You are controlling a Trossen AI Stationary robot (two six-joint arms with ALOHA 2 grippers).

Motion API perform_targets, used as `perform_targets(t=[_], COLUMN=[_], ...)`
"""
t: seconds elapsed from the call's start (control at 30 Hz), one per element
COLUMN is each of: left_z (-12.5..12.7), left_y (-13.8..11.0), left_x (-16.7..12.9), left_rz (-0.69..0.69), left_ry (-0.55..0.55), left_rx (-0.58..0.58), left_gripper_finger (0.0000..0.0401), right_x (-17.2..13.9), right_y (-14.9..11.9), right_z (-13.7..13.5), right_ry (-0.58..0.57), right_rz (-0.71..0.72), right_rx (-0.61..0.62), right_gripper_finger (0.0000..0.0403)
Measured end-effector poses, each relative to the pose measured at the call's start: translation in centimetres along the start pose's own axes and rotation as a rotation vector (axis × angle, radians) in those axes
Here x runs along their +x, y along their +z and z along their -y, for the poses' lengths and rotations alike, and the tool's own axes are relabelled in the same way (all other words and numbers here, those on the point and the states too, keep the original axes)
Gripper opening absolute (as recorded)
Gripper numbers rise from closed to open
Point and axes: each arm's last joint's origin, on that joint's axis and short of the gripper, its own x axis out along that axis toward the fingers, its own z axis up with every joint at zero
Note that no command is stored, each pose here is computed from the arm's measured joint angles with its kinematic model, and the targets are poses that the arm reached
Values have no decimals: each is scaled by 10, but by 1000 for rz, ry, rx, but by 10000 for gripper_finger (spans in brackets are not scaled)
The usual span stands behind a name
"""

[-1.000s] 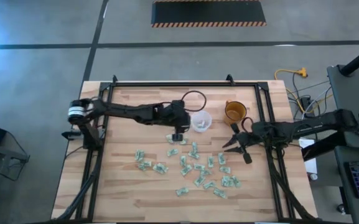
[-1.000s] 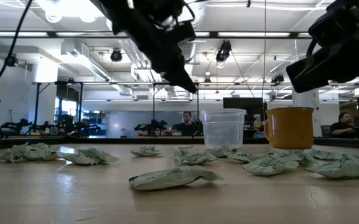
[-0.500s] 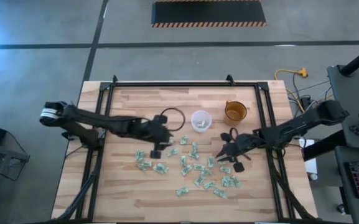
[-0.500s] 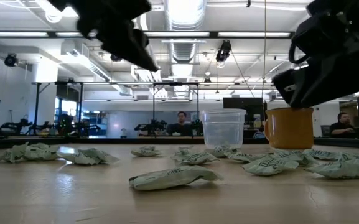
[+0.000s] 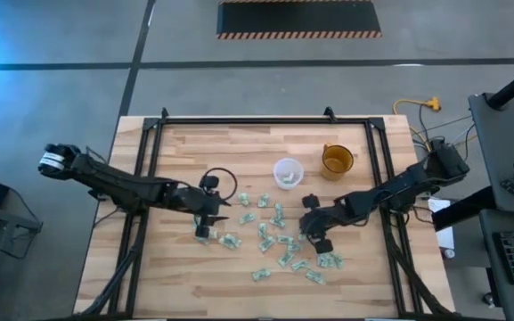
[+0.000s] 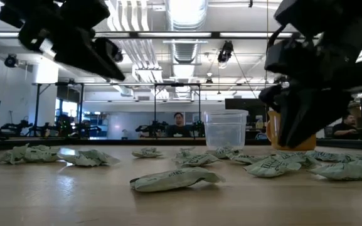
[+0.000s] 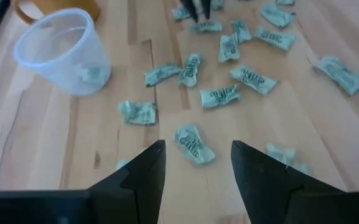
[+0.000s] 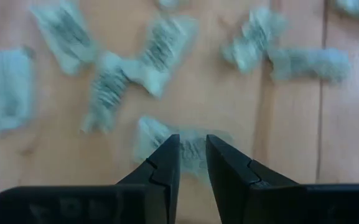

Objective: Pick and place Stevia / Truvia into bins
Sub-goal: Put the green stevia packet into the transparent bin

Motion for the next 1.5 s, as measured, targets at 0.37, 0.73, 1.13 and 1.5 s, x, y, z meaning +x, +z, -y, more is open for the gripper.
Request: perform_targets(t=[0.37,0.73,1.13,1.5], left_z=[1,1,1,1], left_y=[1,0,0,0], left_x=[-7,-5,-5,-5], left_rz=[54,45,45,47], left_ry=[5,4,4,6], left_rx=[-10,-8,-9,-7], left_gripper_finger=[167,167,167,167], right_x=[7,6,3,-53], right_y=[-4,-7,-7,17], right_z=[0,0,1,12], right_ry=[-7,-11,-52,-381], right_rz=[-69,-94,-87,184], right_rx=[54,79,4,-101], right_gripper_finger=[74,62,9,9])
